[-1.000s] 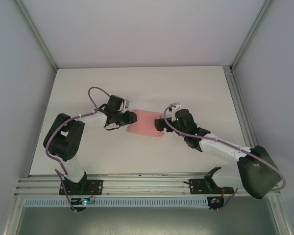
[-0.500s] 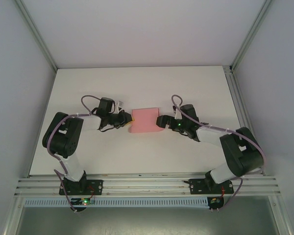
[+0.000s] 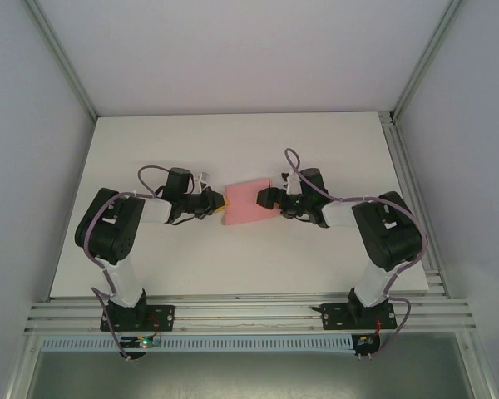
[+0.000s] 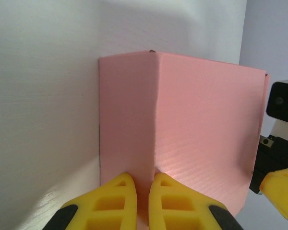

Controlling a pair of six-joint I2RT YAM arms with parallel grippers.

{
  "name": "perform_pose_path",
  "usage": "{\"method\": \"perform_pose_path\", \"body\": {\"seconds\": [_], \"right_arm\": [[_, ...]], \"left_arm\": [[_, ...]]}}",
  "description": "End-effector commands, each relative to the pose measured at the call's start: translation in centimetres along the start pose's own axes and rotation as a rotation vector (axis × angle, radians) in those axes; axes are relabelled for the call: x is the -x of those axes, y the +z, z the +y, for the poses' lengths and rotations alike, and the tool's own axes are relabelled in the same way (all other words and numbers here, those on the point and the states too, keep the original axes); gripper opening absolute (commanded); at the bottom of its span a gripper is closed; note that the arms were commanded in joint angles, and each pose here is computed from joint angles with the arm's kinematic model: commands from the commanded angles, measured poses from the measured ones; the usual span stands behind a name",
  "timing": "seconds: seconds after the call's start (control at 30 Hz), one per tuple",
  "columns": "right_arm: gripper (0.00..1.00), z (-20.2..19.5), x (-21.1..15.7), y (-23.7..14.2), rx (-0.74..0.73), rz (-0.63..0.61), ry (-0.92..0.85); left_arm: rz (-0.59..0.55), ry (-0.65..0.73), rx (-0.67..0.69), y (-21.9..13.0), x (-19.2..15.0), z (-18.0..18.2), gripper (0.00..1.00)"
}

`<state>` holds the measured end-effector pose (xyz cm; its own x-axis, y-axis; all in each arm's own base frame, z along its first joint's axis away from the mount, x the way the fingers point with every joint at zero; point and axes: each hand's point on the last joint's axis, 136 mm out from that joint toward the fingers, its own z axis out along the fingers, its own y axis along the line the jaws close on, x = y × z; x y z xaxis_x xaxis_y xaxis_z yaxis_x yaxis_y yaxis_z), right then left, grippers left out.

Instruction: Assemble paper box

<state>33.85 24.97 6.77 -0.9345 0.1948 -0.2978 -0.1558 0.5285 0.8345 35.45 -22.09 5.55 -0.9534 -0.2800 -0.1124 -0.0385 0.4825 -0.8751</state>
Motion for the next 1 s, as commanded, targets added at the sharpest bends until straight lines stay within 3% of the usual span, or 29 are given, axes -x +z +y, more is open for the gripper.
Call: {"method": "perform_pose_path", "body": {"seconds": [0.0,0.13,0.27,0.3,0.37,0.4,0.47,0.53,0.6,0.73,0.87,0.97], "right_arm": [[0.79,2.7,2.0,-0.2,0.115,-0.035,-0.052],[0.57,3.1,2.4,-0.7,0.137,-0.050,-0.060],[0.52,3.2,2.4,-1.0,0.134,-0.053,-0.039],[0.52,3.1,2.4,-1.1,0.131,-0.054,-0.025],[0.51,2.9,2.5,-1.4,0.114,-0.065,0.009],[0.51,2.9,2.5,-1.5,0.105,-0.066,0.027],[0.50,2.6,2.6,-1.7,0.070,-0.060,0.094],[0.49,2.8,2.6,-1.9,0.055,-0.031,0.129],[0.46,2.6,2.6,-2.2,0.016,-0.006,0.197],[0.45,4.3,3.7,-3.2,0.026,-0.031,0.269],[0.43,5.9,5.4,-4.9,0.063,-0.092,0.380],[0.43,6.7,5.7,-5.8,0.083,-0.106,0.478]], "left_arm": [[0.005,0.016,-0.007,-0.6,-0.1,-0.2,0.00],[-0.011,0.037,-0.030,-0.9,0.4,-1.3,0.01],[-0.065,0.138,-0.034,-2.0,1.6,-3.6,0.14],[-0.088,0.189,-0.024,-2.5,2.0,-4.4,0.26],[-0.153,0.294,0.032,-3.8,3.0,-6.0,0.64],[-0.187,0.401,0.071,-4.5,3.2,-7.3,0.98],[-0.265,0.649,0.242,-5.6,3.4,-8.9,1.00],[-0.315,1.012,0.431,-6.0,2.1,-11.4,1.00],[-0.346,1.287,0.481,-5.9,0.6,-13.6,1.00],[-0.433,1.403,0.416,-6.8,0.1,-16.2,1.00],[-0.303,1.556,0.346,-5.8,-2.1,-17.4,1.00],[-0.234,1.702,0.370,-4.3,-3.5,-17.0,1.00]]}}
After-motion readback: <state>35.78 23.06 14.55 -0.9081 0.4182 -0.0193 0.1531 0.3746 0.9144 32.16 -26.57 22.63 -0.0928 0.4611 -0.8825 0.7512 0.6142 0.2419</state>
